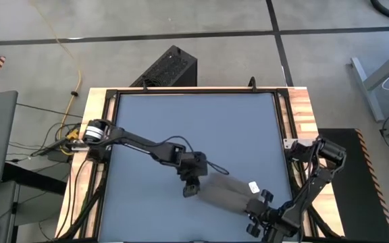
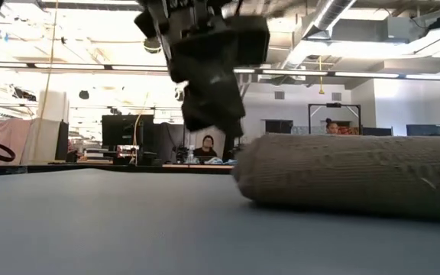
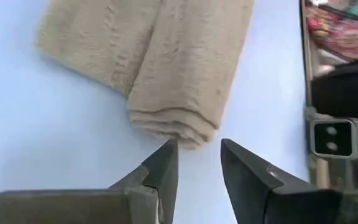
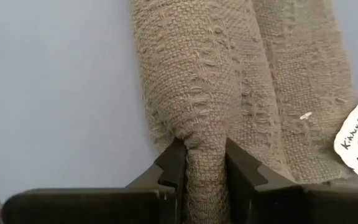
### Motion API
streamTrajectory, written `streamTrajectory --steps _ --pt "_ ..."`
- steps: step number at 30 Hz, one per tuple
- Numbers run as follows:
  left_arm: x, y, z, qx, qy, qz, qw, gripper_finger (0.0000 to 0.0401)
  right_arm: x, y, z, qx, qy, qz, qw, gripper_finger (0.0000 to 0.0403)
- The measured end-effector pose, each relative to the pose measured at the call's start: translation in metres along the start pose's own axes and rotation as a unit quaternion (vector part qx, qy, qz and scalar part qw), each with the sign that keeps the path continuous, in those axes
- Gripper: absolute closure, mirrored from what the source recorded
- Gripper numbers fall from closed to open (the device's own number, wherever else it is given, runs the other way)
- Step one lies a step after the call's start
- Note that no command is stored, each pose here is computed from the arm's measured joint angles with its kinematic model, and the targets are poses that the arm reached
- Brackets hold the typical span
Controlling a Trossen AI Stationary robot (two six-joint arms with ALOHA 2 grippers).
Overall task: Roll towel
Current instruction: Roll the grey towel
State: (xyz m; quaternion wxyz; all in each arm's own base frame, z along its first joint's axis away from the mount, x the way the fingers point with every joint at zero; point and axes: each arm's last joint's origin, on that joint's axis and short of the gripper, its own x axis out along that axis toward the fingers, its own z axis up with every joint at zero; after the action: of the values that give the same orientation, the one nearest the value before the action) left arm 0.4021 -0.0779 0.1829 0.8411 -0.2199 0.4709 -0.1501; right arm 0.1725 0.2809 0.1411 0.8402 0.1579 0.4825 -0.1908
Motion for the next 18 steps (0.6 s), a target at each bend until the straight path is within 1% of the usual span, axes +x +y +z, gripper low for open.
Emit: streamTrajectory --steps 3,6,11,14,16,18 --pt "-0.004 -0.017 0.000 0.047 -0.036 0.037 0.998 0.0295 -0.004 -0.003 0.001 0.030 0.013 0.008 0.999 0.0313" --pt "-0.001 -0.037 -0.001 0.104 -0.077 0.052 0.990 0.0295 -0.005 -0.009 0.000 0.065 0.019 0.030 0.997 0.0313" --pt "0.013 -0.071 -0.008 0.192 -0.168 0.064 0.965 0.0295 -0.006 -0.020 -0.008 0.142 0.012 0.089 0.986 0.0313" --pt "0.026 -0.076 -0.019 0.236 -0.189 0.097 0.948 0.0295 -0.008 -0.028 -0.011 0.174 0.005 0.112 0.978 0.0313" --pt "0.031 -0.077 -0.026 0.271 -0.177 0.120 0.939 0.0295 -0.009 -0.032 -0.012 0.180 0.005 0.122 0.976 0.0313" --pt "0.039 -0.076 -0.027 0.296 -0.180 0.121 0.930 0.0295 -0.010 -0.035 -0.012 0.183 0.008 0.132 0.974 0.0313"
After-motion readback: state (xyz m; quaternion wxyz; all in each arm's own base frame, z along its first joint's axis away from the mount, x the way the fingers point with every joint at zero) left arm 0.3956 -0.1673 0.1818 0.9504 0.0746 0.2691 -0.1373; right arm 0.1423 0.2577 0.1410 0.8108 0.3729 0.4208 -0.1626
